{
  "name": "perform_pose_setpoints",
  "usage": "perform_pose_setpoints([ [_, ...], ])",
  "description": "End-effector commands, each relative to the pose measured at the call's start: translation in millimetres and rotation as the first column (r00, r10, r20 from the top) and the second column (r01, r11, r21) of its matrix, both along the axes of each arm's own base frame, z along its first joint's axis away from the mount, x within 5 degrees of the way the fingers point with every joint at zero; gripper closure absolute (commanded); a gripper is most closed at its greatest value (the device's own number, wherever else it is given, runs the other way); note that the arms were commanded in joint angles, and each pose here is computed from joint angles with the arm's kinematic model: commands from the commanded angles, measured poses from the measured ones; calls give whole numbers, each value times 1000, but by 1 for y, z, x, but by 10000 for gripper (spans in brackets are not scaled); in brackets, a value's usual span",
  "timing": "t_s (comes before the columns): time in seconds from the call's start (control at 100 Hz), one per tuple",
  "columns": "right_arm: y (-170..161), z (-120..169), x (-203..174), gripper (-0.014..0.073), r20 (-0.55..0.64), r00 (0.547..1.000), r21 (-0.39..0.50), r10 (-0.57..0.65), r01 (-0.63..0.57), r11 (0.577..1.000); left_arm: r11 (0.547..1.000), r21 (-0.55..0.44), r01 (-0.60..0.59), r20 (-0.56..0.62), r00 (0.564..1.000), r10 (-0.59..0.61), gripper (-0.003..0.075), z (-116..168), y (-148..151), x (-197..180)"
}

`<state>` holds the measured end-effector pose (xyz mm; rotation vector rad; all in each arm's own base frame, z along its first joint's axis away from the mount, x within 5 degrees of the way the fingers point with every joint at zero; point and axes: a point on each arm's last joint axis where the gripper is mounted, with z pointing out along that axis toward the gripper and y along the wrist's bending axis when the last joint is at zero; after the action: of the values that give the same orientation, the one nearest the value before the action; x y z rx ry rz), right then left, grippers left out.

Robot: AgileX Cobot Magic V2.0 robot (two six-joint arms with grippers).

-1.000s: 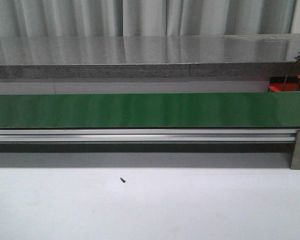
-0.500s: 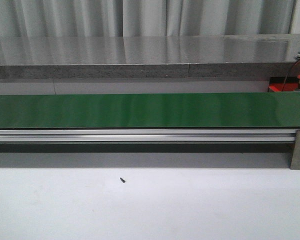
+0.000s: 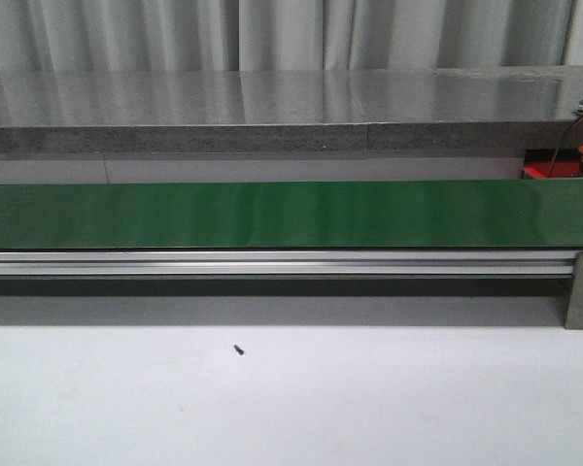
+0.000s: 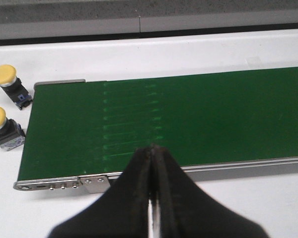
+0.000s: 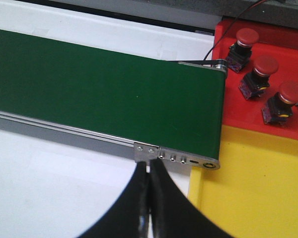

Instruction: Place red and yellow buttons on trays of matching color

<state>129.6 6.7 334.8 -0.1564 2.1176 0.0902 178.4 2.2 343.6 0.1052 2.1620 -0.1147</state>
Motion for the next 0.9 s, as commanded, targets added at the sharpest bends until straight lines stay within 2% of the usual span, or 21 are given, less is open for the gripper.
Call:
perform_pose_setpoints([
  [0.0,-1,13,2,665,82,997,-5,-10,11,1000,1000,20,-13,117,993,10,740,20,0,-6],
  [0.3,-1,13,2,665,82,997,-5,-10,11,1000,995,103,-21,140,990,7,736,24,2,-16],
  [0.37,-1,13,2,665,82,997,-5,-10,11,1000,994,110,-22,139,990,7,702,24,3,-16],
  [0.46,-1,13,2,665,82,997,-5,-10,11,1000,993,119,-23,138,990,6,562,24,3,-16],
  [0.61,-1,13,2,665,82,997,-5,-10,11,1000,997,62,-47,133,990,38,180,24,3,-16],
  [0.66,-1,13,2,665,82,997,-5,-10,11,1000,997,58,-51,138,990,43,95,24,3,-15],
  [0.72,-1,13,2,665,82,997,-5,-10,11,1000,997,57,-55,142,989,46,61,25,3,-15],
  [0.89,-1,13,2,665,82,997,-5,-10,11,1000,990,38,-139,117,984,134,90,29,14,-8],
])
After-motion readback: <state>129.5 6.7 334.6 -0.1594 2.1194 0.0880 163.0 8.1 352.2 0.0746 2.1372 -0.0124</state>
